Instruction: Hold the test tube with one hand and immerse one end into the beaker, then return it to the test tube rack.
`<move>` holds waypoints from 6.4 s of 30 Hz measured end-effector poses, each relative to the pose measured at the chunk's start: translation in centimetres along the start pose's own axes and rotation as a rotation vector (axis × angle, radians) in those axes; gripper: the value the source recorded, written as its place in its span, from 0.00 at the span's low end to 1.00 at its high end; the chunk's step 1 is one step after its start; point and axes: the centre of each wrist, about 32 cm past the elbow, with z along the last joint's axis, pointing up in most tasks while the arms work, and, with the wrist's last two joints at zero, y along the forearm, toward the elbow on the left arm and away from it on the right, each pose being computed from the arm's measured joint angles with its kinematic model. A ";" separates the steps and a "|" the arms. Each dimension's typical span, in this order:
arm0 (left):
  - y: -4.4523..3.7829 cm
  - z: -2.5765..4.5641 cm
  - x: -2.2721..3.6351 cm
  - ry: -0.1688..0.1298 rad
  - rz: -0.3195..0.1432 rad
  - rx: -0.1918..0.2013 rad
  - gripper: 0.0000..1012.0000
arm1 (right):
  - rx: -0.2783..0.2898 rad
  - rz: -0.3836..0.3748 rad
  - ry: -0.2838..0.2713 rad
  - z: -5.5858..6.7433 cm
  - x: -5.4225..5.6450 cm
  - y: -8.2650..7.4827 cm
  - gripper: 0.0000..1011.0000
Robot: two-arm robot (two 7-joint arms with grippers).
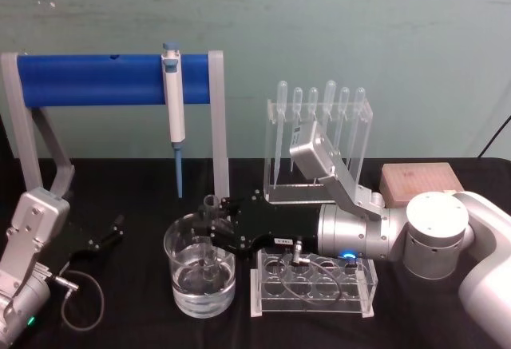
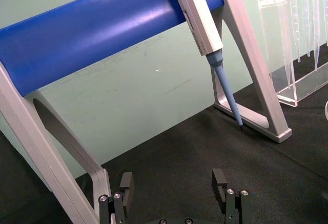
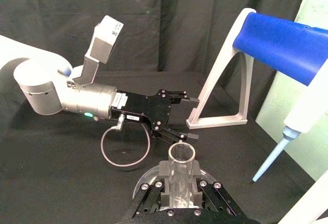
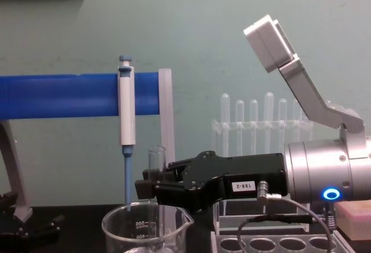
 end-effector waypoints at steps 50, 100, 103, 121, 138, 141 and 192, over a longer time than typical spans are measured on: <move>0.00 0.00 0.00 0.000 0.000 0.000 0.99 | 0.000 0.000 0.000 0.0 0.0 0.0 0.22; 0.00 0.00 0.00 0.000 0.000 0.000 0.99 | 0.000 0.000 0.000 0.0 0.0 0.0 0.22; 0.00 0.00 0.00 0.000 0.000 0.000 0.99 | 0.000 0.000 0.000 0.0 0.0 0.0 0.22; 0.00 0.00 0.00 0.000 0.000 0.000 0.99 | 0.000 0.000 0.000 0.0 0.0 0.0 0.22; 0.00 0.00 0.00 0.000 0.000 0.000 0.99 | 0.000 0.000 0.000 0.0 0.0 0.0 0.22; 0.00 0.00 0.00 0.000 0.000 0.000 0.99 | 0.000 0.000 0.000 0.0 0.0 0.0 0.22; 0.00 0.00 0.00 0.000 0.000 0.000 0.99 | 0.067 0.044 -0.075 7.4 1.8 -2.1 0.22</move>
